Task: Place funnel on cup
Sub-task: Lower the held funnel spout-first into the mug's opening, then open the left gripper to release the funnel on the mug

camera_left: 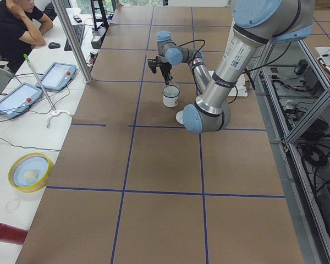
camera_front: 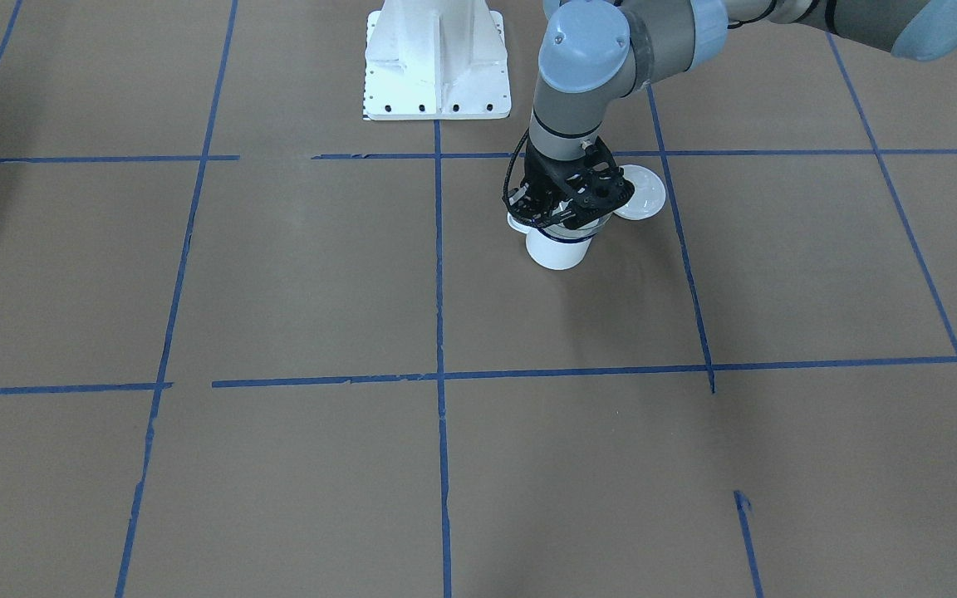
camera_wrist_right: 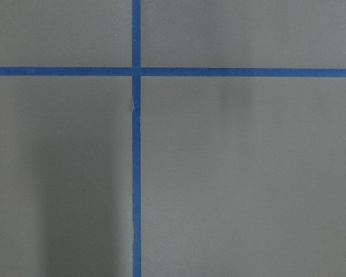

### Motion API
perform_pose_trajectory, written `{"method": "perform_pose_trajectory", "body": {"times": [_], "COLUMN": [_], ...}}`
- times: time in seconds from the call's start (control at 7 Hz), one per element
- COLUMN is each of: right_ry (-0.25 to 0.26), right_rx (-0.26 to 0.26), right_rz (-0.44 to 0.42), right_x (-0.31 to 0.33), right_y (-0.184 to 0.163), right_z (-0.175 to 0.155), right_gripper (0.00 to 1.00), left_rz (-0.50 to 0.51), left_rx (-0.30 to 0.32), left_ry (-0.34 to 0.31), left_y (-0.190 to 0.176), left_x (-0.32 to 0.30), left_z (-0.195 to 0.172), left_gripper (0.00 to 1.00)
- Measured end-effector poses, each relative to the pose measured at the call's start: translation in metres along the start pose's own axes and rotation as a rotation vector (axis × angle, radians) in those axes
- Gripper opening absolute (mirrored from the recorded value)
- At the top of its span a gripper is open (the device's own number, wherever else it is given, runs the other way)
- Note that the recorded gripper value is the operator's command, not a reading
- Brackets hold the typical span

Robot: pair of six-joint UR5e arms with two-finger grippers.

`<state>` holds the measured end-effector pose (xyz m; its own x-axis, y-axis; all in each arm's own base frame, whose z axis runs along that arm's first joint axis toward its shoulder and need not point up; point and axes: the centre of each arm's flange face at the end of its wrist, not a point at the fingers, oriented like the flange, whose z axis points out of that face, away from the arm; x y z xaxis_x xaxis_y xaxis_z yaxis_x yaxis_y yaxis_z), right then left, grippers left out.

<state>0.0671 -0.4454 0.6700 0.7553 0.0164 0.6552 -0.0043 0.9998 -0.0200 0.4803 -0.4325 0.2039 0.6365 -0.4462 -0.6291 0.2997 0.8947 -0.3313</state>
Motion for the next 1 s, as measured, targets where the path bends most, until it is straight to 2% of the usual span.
{"method": "perform_pose_trajectory", "body": {"times": [0.14, 0.29, 0.43, 1.0], "right_ry": [0.0, 0.0, 0.0, 0.0], "right_rx": [0.0, 0.0, 0.0, 0.0], "right_rz": [0.0, 0.0, 0.0, 0.0], "right_x": [0.0, 0.0, 0.0, 0.0], "right_y": [0.0, 0.0, 0.0, 0.0], "right_z": [0.0, 0.0, 0.0, 0.0], "right_gripper": [1.0, 1.0, 1.0, 1.0], "left_rz": [0.006, 0.008, 0.007, 0.008], "left_rx": [0.004, 0.005, 0.005, 0.008], "left_ry": [-0.003, -0.007, -0.012, -0.01], "left_y": [-0.001, -0.0015, -0.0023, -0.0062], "left_x": [0.0, 0.0, 0.0, -0.002], "left_z": [0.0016, 0.0035, 0.0059, 0.0005], "left_gripper": [0.28, 0.77, 1.0, 1.0]}}
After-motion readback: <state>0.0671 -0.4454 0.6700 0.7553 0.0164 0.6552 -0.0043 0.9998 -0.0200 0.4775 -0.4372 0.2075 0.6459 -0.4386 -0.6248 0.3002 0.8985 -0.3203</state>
